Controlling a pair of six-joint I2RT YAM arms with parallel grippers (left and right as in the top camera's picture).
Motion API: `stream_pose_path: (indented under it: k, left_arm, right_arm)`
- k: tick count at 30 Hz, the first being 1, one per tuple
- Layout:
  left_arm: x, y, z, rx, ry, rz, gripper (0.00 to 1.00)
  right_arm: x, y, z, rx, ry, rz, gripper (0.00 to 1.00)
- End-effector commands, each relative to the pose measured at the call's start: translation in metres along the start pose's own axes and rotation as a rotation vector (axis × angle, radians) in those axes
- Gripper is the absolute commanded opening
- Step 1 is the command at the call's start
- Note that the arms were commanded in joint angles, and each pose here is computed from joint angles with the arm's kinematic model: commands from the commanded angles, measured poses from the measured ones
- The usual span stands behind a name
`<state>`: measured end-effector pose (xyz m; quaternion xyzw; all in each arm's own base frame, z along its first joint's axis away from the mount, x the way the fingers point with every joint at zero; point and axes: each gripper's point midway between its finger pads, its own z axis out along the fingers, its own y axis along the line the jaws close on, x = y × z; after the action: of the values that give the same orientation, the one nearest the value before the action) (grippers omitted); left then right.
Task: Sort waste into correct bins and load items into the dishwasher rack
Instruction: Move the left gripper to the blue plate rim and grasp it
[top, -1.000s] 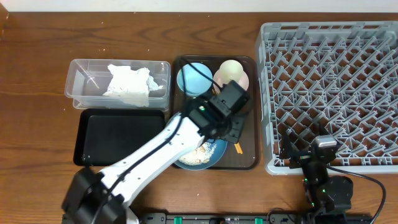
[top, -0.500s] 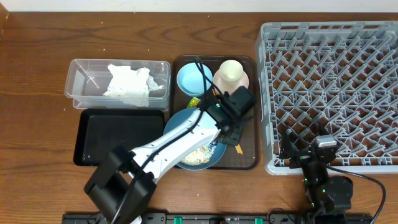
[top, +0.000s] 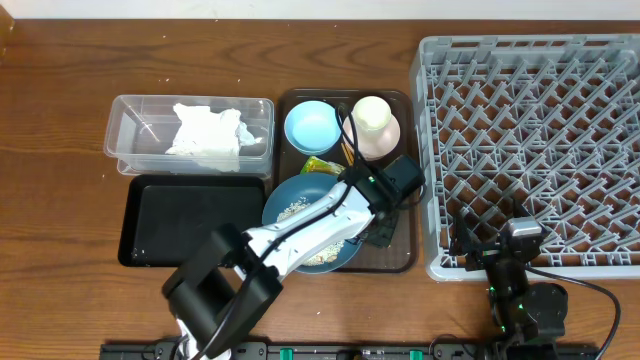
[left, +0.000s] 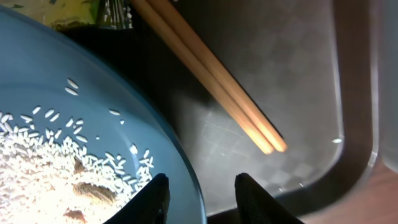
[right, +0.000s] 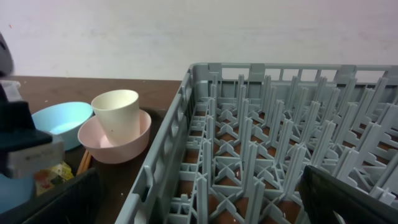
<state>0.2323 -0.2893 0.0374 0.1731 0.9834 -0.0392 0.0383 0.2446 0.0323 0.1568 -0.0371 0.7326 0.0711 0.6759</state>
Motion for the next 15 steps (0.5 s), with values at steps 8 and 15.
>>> stream_pose_path:
  k: [8, 15]
  left_arm:
    - [-0.0011, 0.0060, 0.0154, -0.041, 0.006, -0.018, 0.27]
    - [-0.0005, 0.0062, 0.0157, -0.041, 0.008, -0.018, 0.19]
  right_arm:
    - [0.0013, 0.0005, 0.0000, -0.003, 0.004, 0.000, 0.99]
    - [0.0013, 0.0005, 0.0000, -0.003, 0.004, 0.000, 0.98]
